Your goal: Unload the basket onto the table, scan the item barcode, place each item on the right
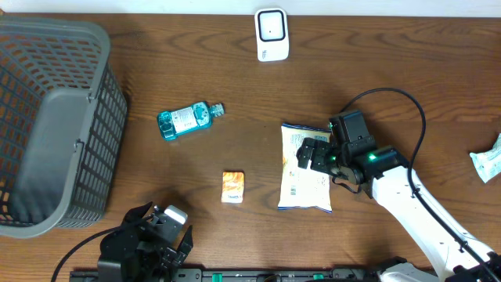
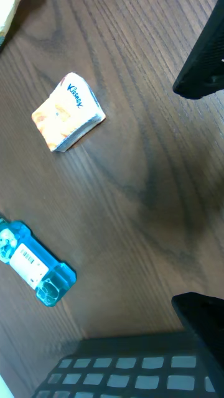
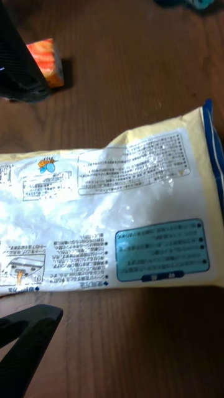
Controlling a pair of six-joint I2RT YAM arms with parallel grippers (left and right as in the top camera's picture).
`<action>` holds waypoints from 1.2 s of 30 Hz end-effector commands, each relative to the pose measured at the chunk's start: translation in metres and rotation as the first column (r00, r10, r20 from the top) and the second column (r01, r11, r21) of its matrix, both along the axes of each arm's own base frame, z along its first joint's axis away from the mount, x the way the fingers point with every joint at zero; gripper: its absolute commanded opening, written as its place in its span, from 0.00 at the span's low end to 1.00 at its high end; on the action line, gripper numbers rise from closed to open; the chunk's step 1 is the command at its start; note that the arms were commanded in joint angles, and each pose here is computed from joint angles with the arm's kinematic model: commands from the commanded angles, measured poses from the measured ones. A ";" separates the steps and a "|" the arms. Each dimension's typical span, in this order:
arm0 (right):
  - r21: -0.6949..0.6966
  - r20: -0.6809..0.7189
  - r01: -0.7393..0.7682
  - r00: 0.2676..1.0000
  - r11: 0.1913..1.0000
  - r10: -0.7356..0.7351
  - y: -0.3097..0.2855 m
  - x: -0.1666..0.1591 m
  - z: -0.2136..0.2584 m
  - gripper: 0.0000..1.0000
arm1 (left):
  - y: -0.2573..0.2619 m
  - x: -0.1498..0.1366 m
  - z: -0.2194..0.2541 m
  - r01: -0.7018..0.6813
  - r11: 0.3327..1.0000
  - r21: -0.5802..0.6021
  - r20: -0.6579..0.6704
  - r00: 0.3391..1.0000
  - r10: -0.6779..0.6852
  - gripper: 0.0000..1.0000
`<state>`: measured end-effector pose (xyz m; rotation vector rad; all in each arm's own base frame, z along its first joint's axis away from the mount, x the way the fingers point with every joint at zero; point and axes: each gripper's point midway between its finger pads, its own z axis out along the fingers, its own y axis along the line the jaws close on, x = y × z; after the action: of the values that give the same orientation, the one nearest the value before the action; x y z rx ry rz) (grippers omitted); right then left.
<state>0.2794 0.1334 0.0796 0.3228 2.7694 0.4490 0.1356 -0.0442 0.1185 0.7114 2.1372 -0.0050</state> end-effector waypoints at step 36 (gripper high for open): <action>0.220 -0.064 0.127 0.991 0.967 -0.116 -0.019 -0.017 -0.096 0.99 | 0.003 -0.002 -0.004 -0.006 1.000 0.016 -0.013 1.000 0.006 0.99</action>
<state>0.2849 0.0980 0.0181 0.5708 2.5780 0.6160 0.1355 -0.0442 0.1184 0.7115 2.1379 -0.0051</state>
